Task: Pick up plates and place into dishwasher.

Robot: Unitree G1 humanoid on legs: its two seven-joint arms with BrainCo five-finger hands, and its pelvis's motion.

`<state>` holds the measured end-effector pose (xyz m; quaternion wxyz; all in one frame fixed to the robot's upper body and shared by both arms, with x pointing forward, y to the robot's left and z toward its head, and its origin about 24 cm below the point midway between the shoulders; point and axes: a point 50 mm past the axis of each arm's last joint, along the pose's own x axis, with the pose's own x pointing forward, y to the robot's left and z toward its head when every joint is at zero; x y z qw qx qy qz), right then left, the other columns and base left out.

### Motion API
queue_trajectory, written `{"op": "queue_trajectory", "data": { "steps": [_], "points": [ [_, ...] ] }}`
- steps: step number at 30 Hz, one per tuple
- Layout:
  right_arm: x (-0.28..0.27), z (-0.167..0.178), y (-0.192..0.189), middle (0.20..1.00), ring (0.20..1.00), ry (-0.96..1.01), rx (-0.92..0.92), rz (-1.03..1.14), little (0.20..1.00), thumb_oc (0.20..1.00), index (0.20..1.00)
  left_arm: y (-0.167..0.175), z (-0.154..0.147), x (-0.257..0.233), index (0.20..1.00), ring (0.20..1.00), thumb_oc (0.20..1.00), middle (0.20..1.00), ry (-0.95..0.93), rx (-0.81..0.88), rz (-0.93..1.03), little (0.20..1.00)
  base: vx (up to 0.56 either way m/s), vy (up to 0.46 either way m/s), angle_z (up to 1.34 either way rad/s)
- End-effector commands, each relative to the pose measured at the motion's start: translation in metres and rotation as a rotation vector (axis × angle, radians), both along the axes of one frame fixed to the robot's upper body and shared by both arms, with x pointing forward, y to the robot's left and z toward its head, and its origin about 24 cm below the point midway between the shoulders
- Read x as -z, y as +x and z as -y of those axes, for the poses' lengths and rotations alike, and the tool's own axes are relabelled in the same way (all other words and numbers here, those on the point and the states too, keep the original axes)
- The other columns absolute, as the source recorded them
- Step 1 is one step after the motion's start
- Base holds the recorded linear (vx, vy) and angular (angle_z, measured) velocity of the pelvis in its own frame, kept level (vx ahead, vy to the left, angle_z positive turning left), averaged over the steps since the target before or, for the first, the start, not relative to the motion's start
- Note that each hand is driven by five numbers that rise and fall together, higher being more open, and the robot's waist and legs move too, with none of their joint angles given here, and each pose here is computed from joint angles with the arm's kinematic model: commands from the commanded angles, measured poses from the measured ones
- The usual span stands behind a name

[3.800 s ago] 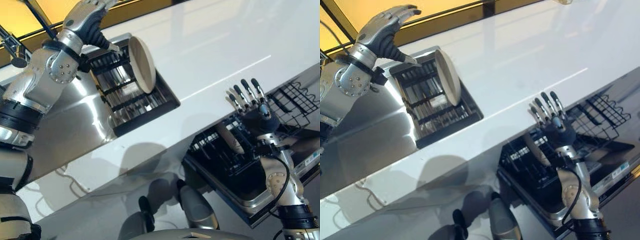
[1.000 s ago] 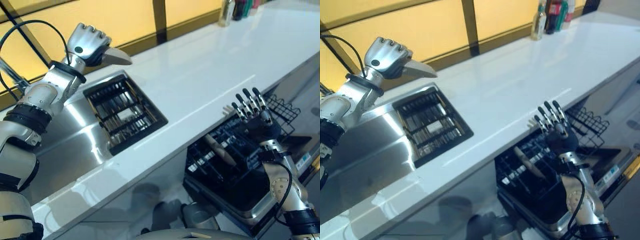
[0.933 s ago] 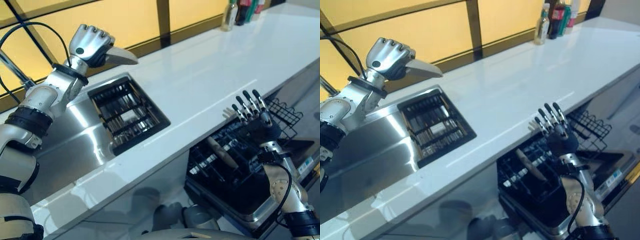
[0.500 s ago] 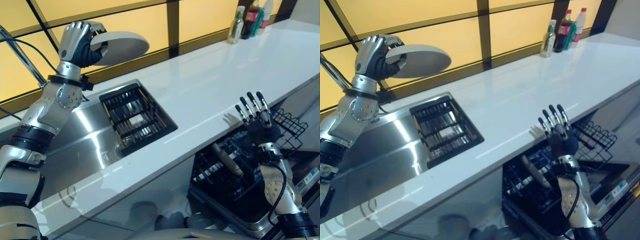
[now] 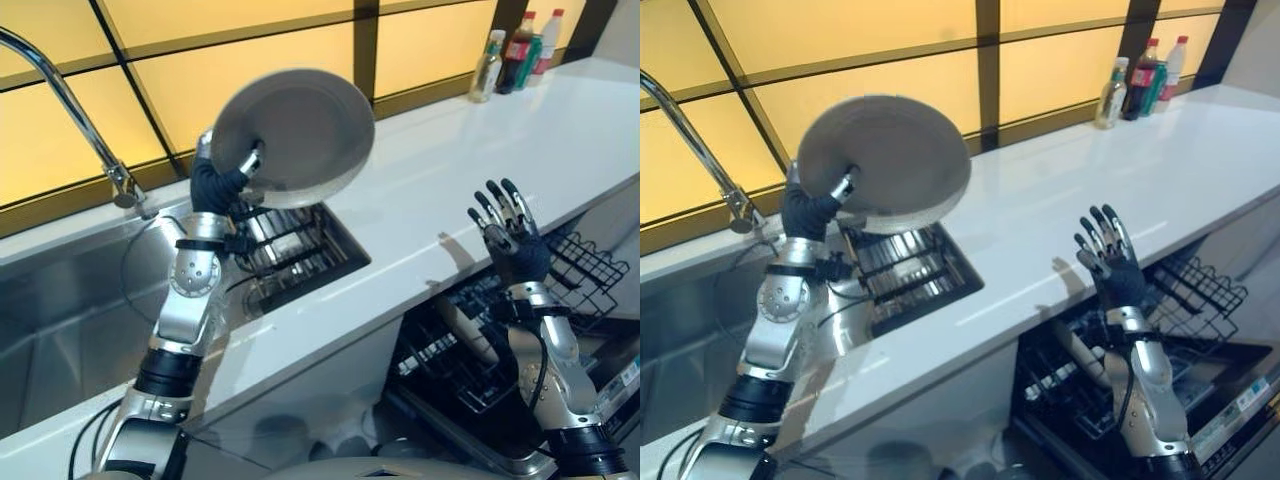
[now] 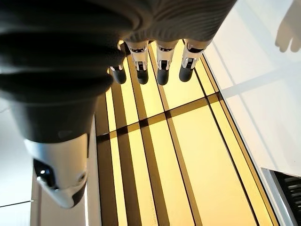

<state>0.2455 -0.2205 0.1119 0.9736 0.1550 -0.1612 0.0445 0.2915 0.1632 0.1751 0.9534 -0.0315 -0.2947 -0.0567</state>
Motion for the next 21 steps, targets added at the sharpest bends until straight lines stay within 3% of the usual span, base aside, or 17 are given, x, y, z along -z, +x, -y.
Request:
{"op": "queue_trajectory", "data": {
  "steps": [1,12,21],
  "points": [
    [-0.039,-0.024,0.014,1.000,1.000,-0.023,-0.106,0.154,1.000,1.000,1.000,-0.009,0.014,-0.015,0.200,0.200,0.200,0.200,0.012,0.114,0.076,0.200,-0.04,-0.013,0.02],
    [-0.055,-0.087,0.048,1.000,1.000,-0.099,-0.282,0.089,1.000,1.000,1.000,-0.009,0.053,-0.007,0.200,0.200,0.200,0.200,-0.064,0.331,0.006,0.200,0.00,-0.014,0.05],
    [-0.067,-0.092,0.049,1.000,1.000,-0.071,-0.287,0.104,1.000,1.000,1.000,-0.008,0.055,-0.001,0.200,0.200,0.200,0.200,-0.020,0.339,-0.033,0.200,0.04,-0.008,0.11]
  ]
}}
